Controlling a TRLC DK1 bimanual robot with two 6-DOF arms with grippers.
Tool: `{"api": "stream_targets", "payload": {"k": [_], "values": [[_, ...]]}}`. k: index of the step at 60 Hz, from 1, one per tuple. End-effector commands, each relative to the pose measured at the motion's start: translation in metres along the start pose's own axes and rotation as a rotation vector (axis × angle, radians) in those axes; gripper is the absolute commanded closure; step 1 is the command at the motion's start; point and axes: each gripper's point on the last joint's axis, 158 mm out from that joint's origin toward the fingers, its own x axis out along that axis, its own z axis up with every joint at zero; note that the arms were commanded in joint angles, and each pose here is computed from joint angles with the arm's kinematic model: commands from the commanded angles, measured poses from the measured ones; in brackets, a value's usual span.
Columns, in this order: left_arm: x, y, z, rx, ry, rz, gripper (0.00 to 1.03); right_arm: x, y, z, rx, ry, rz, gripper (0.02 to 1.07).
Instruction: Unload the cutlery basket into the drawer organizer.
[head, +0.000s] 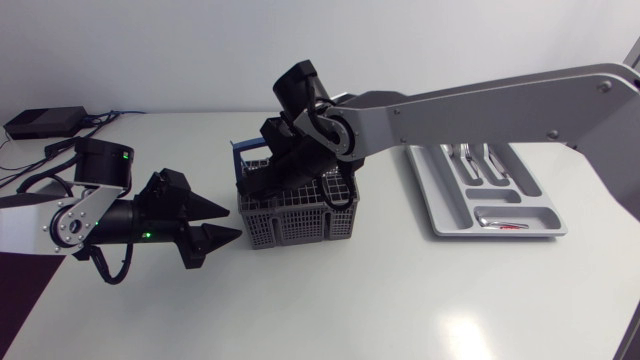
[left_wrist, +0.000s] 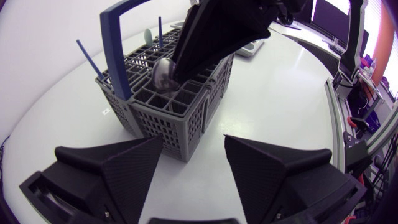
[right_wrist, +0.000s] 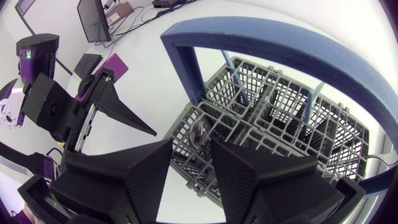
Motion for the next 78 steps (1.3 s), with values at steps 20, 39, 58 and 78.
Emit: {"api": "stream_targets", "payload": {"k": [20, 39, 58, 78], "values": [[0.004, -0.005, -0.012, -0.009, 0.01, -0.021, 0.35, 0.008, 0.002, -0.01, 0.025, -0.028, -0.018, 0.86], [0.005, -0.009, -0.017, -0.013, 0.017, -0.029, 0.35, -0.001, -0.002, -0.003, 0.018, -0.089, -0.015, 1.0], [0.003, -0.011, -0.014, -0.011, 0.011, -0.027, 0.35, -0.016, 0.011, 0.005, -0.019, -0.133, 0.004, 1.01], [0.001, -0.014, -0.01, -0.006, 0.001, -0.028, 0.35, -0.034, 0.033, 0.015, -0.079, -0.19, 0.033, 1.01]]}}
